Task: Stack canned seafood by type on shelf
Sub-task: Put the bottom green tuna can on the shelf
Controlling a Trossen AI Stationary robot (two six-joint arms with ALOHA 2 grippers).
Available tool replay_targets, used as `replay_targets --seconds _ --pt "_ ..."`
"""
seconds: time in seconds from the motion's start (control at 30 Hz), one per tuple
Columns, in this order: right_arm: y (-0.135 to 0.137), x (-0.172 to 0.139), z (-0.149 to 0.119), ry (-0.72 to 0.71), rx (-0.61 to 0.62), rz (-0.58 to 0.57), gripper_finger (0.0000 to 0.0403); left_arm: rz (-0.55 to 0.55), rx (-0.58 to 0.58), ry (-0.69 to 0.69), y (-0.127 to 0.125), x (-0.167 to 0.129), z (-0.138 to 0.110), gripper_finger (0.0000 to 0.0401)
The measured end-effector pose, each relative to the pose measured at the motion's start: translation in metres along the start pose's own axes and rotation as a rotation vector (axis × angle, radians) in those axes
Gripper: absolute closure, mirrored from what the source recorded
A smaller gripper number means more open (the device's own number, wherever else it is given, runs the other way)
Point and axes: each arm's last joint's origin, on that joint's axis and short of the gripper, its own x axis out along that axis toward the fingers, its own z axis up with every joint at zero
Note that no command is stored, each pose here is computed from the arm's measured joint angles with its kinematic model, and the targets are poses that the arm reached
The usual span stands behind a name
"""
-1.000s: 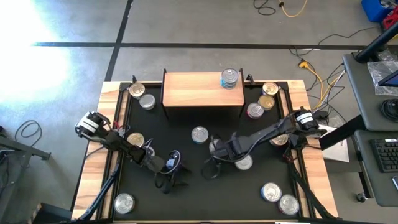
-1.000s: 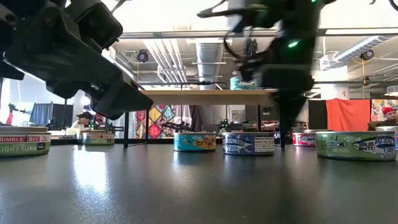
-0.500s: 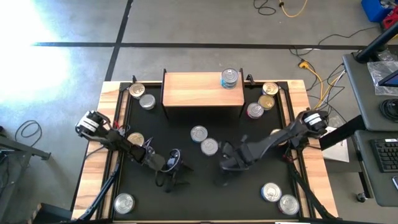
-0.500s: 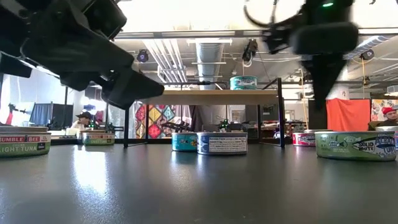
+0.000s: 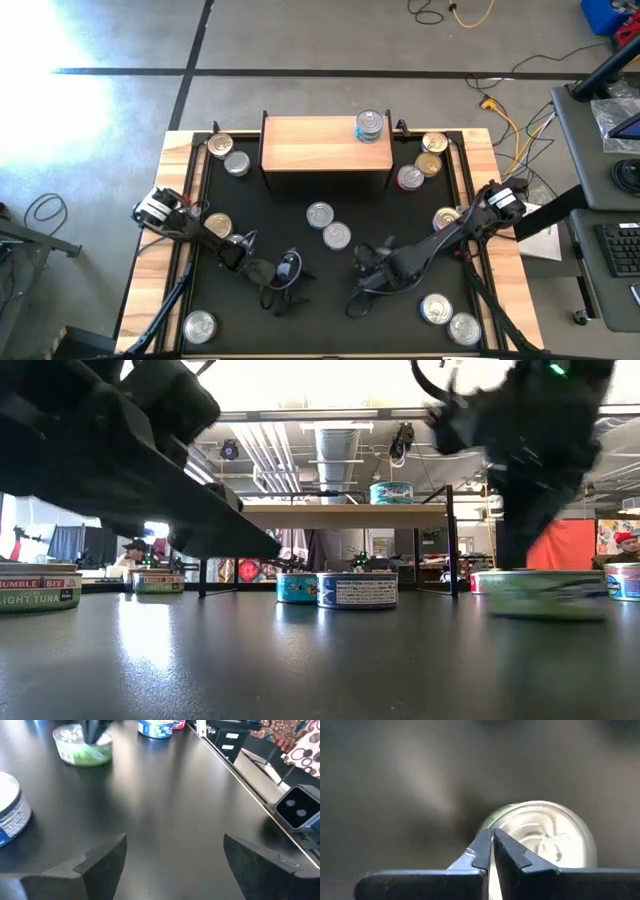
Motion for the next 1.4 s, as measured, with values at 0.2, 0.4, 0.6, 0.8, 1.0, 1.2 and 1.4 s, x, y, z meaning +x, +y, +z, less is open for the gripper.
replay_targets --seconds 0.2,0.4,0.6,0.8,1.0,1.2,1.4 --pt "0.017 -0.026 0.014 -0.104 -0.039 0.159 0.0390 -0.009 0.028 0.026 -0.010 0.029 -0.006 0.0082" --pt "0.005 -0.033 -0.013 -0.004 -0.044 -0.034 0.0390 0.030 0.031 0.100 -0.018 0.058 -0.010 0.0081" --pt "0.015 -0.015 -0.022 -0.027 -0.057 -0.002 0.0390 0.080 0.010 0.097 -0.019 0.059 -0.011 0.0081" --pt "0.028 0.005 -0.021 -0.037 -0.129 0.037 0.0390 0.174 0.001 0.171 -0.022 0.047 -0.008 0.0081" --pt "0.028 0.005 -0.020 -0.032 -0.132 0.030 0.0390 0.394 0.015 0.298 -0.039 0.008 -0.005 0.0081" --pt "0.027 0.006 -0.021 -0.032 -0.192 0.028 0.0390 0.441 0.060 0.284 -0.069 -0.020 -0.011 0.0080" --pt "0.025 0.006 -0.019 -0.048 -0.234 -0.003 0.0390 0.336 0.130 0.394 -0.072 -0.022 -0.016 0.0079"
